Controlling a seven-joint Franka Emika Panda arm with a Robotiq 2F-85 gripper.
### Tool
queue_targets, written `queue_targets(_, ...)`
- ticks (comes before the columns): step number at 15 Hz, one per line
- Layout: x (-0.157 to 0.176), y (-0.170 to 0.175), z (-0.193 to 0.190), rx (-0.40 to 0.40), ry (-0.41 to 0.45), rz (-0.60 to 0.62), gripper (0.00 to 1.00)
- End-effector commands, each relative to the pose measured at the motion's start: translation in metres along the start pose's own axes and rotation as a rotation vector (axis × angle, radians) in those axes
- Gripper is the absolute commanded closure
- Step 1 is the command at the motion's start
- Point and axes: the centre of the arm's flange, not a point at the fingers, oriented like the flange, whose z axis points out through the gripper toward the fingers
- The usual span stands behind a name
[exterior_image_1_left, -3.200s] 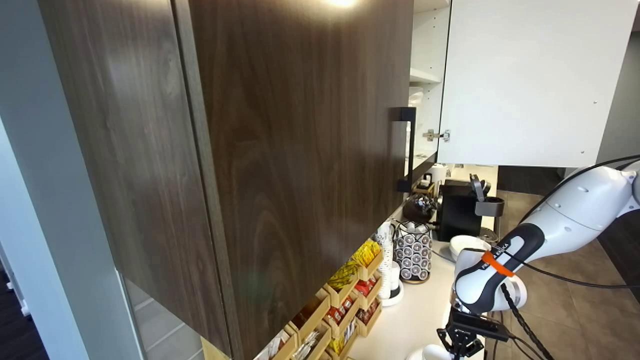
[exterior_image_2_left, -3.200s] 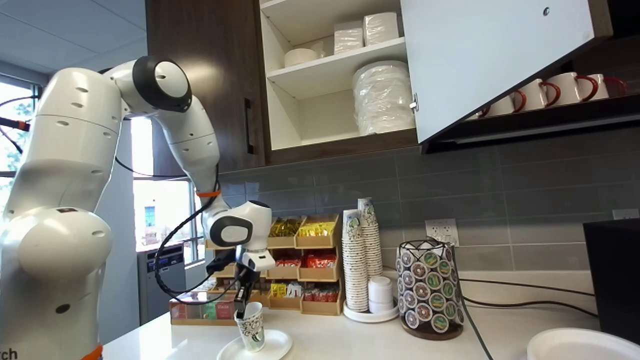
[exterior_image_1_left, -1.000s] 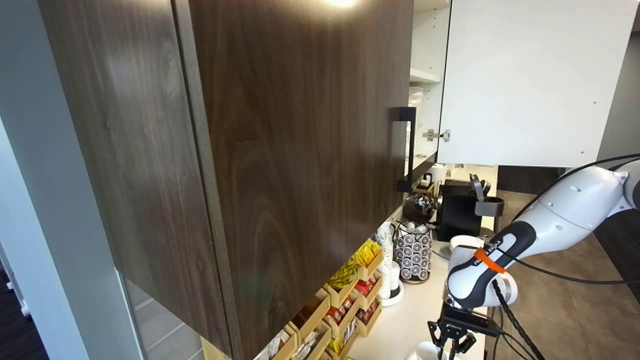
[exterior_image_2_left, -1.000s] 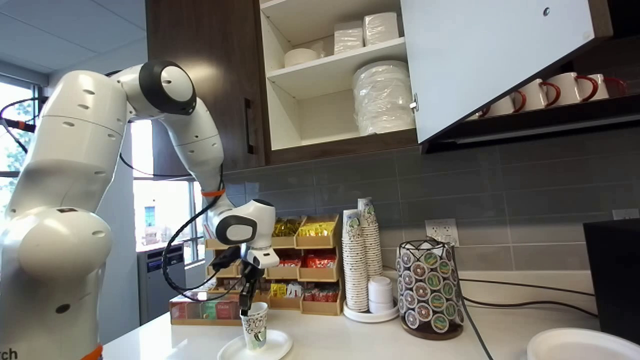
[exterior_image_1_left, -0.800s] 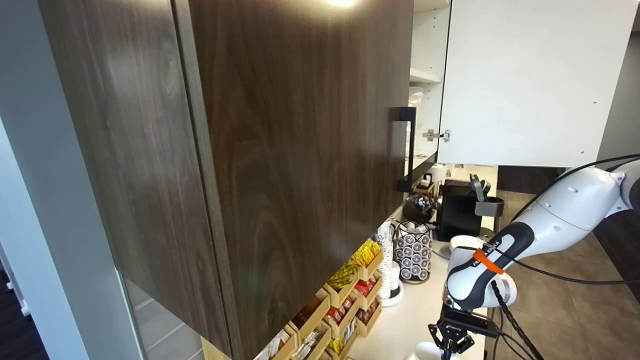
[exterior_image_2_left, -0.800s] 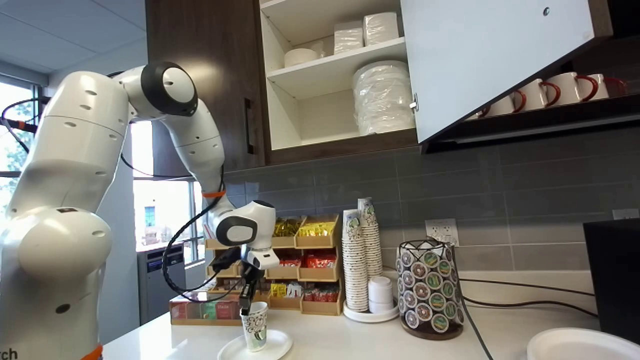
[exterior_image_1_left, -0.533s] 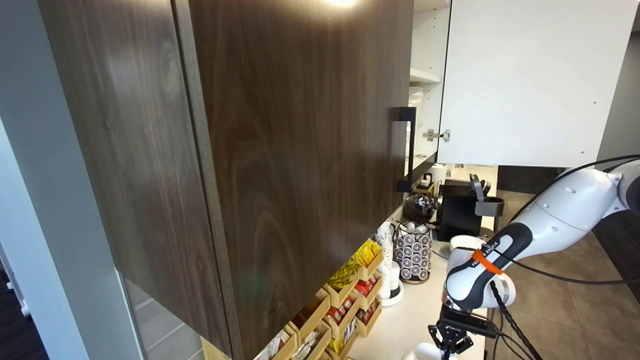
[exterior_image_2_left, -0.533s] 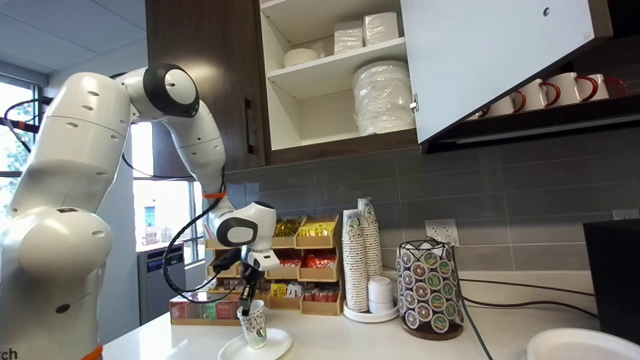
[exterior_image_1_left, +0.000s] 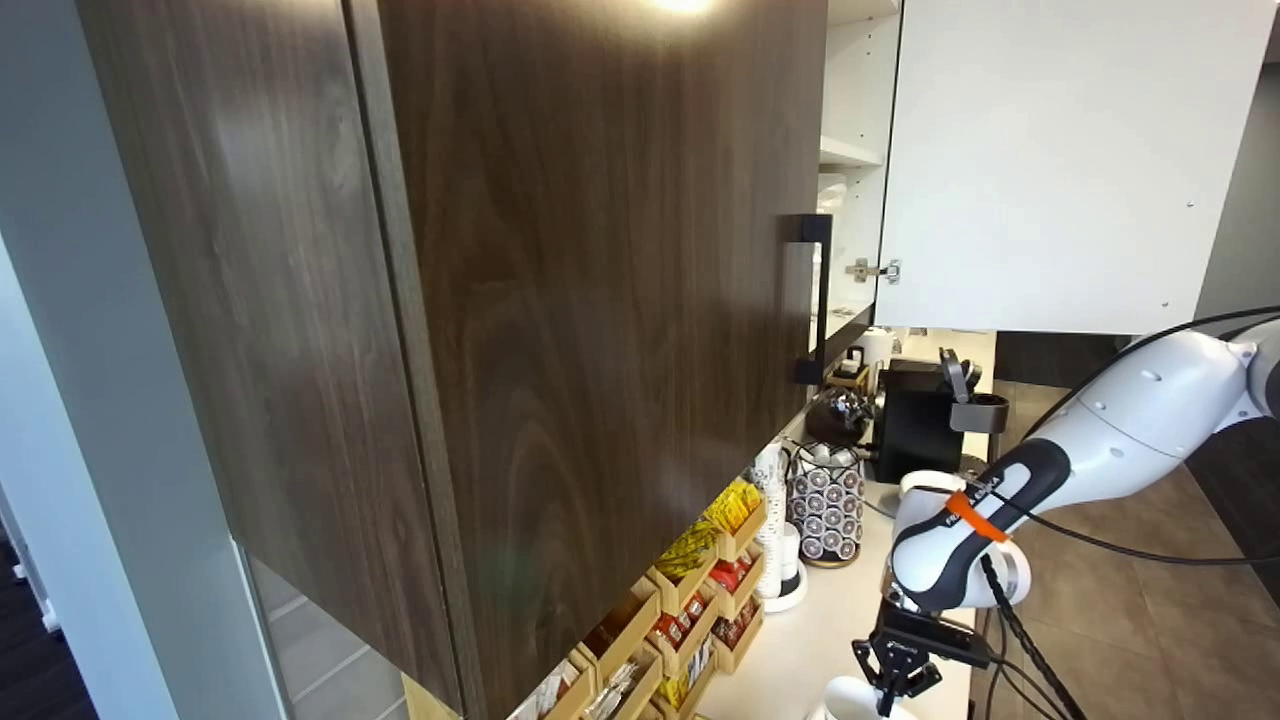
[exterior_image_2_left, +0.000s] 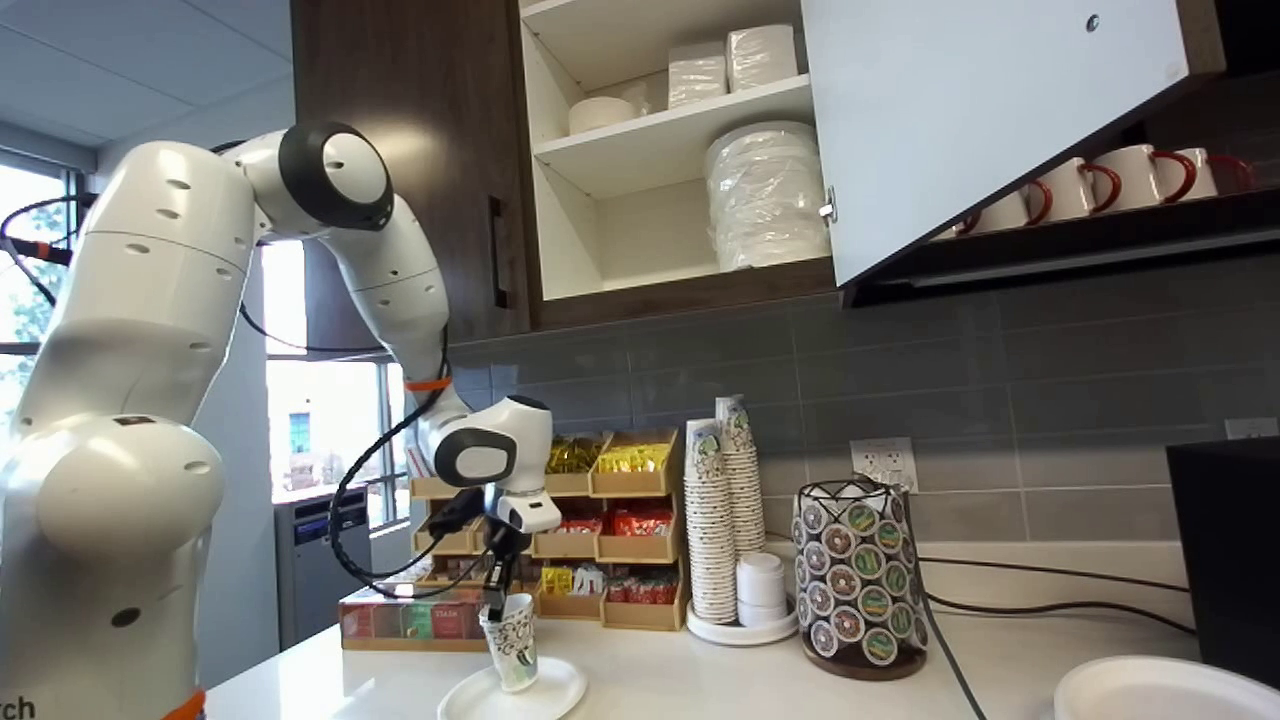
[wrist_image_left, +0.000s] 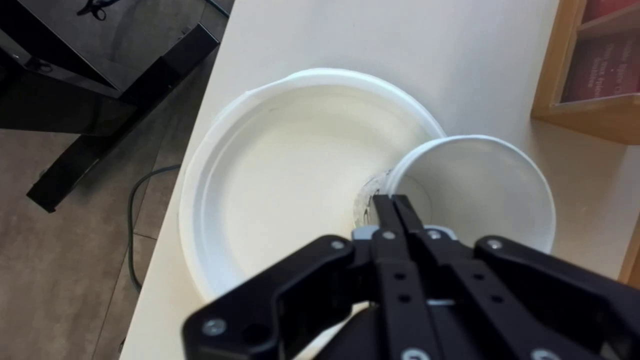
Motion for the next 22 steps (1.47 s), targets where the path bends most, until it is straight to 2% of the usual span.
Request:
queue_targets(1,-0.012,0.004,-0.028,0.030,0.004,0.009,0.99)
queue_targets(3,-0.015,0.005,-0.038,0.043,0.014,0.014,0.99)
queue_targets(4,-0.017,0.007,-0.042,0.078,-0.034,-0.018,0.99)
queue_targets(5,-0.015,0.012,-0.041,-0.028,0.074,0.031,0.99)
queue_targets(6,-0.021,0.014,-0.049,0.090,-0.074,-0.033,0.99)
queue_targets(8,-0.024,0.023,-0.050,0.037,-0.060,0.011,0.99)
queue_targets(9,-0.028,0.023,-0.054,0.081,-0.111,-0.021,0.99)
queue_targets(10,-0.027,0.029,-0.052,-0.014,-0.031,0.035,0.99)
queue_targets(11,-0.030,0.030,-0.056,0.036,-0.094,0.006,0.99)
queue_targets(12,-0.031,0.032,-0.054,0.005,-0.064,0.022,0.99)
queue_targets(13,-0.028,0.038,-0.054,-0.076,0.024,0.065,0.99)
queue_targets(14,-0.035,0.033,-0.058,0.025,-0.092,-0.002,0.99)
queue_targets(15,-0.029,0.042,-0.054,-0.109,0.056,0.074,0.99)
queue_targets(16,-0.031,0.041,-0.059,-0.057,-0.019,0.051,0.99)
queue_targets(17,-0.031,0.041,-0.057,-0.072,0.003,0.060,0.99)
queue_targets(18,-0.029,0.043,-0.056,-0.131,0.075,0.091,0.99)
queue_targets(19,-0.033,0.040,-0.060,-0.036,-0.032,0.039,0.99)
queue_targets(20,-0.031,0.042,-0.059,-0.080,0.012,0.070,0.99)
queue_targets(22,-0.034,0.038,-0.066,-0.049,0.011,0.056,0.99)
